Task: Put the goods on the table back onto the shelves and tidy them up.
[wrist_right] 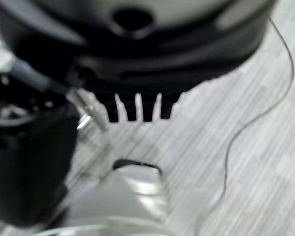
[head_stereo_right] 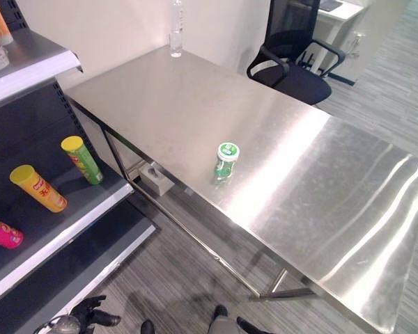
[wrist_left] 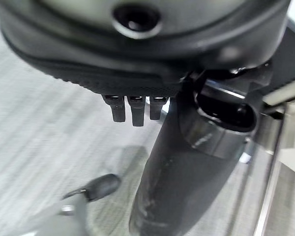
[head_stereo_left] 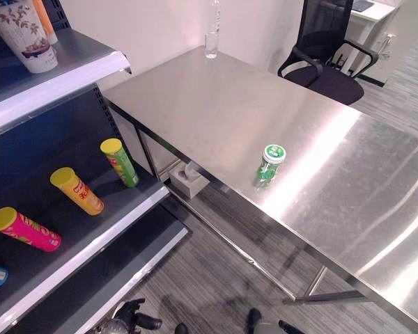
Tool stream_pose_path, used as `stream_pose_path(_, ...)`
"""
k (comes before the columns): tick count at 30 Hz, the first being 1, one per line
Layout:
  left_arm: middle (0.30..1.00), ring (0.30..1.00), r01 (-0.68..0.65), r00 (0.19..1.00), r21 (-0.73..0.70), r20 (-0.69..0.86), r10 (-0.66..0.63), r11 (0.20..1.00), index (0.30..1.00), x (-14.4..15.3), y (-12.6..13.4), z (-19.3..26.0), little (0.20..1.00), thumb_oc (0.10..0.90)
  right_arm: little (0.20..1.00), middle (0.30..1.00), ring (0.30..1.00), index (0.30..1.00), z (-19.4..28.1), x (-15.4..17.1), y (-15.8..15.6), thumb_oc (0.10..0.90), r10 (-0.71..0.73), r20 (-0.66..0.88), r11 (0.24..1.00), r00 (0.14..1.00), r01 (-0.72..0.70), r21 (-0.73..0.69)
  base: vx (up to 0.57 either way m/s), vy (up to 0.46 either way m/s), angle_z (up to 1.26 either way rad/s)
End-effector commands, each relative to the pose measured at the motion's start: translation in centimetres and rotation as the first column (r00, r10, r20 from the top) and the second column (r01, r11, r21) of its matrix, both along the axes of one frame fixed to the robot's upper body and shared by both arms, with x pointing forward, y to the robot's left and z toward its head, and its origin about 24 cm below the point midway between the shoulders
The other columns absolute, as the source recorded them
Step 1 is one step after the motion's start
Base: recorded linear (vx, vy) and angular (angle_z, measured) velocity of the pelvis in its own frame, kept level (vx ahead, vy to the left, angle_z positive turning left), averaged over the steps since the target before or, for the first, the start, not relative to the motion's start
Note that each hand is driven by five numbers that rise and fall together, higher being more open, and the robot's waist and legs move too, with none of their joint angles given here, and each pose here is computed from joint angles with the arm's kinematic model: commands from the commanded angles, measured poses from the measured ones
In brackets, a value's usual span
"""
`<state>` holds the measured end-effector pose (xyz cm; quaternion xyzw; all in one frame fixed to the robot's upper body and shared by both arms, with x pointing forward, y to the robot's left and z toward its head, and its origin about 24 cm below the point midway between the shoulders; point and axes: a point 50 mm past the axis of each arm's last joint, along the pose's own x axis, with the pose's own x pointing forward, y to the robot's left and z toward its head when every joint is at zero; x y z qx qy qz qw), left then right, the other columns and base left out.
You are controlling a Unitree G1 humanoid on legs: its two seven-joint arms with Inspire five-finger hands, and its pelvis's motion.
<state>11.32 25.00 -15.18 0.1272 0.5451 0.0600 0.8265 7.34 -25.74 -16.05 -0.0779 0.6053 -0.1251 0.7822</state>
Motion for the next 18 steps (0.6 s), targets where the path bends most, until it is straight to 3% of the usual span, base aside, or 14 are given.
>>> stream_pose_path(1,0.900,0.900,0.022,0.995,-0.009,0.101,-0.021,1.000,0.900,3.0,-0.6,0.8,0.900,0.800,0.900,0.900,0.900,0.900,0.8,0.9,-2.0,0.800,0.034,0.032,0.997,0.999,-0.032,-0.074,0.06,-0.107,0.44)
stream_pose_path(11,0.900,0.900,0.030,0.998,-0.019,0.064,-0.028,0.999,0.900,1.9,-1.2,0.3,0.900,0.800,0.900,0.900,0.900,0.900,0.6,-1.3,-2.5,0.800,-0.066,-0.001,0.995,0.998,0.066,-0.077,0.04,-0.032,0.14)
stream_pose_path(18,0.900,0.900,-0.009,1.000,0.021,0.017,0.009,1.000,0.900,0.5,0.2,0.1,0.900,0.800,0.900,0.900,0.900,0.900,1.7,-1.9,-5.4,0.800,-0.204,0.038,0.967,0.978,0.208,-0.149,0.00,0.013,-0.01)
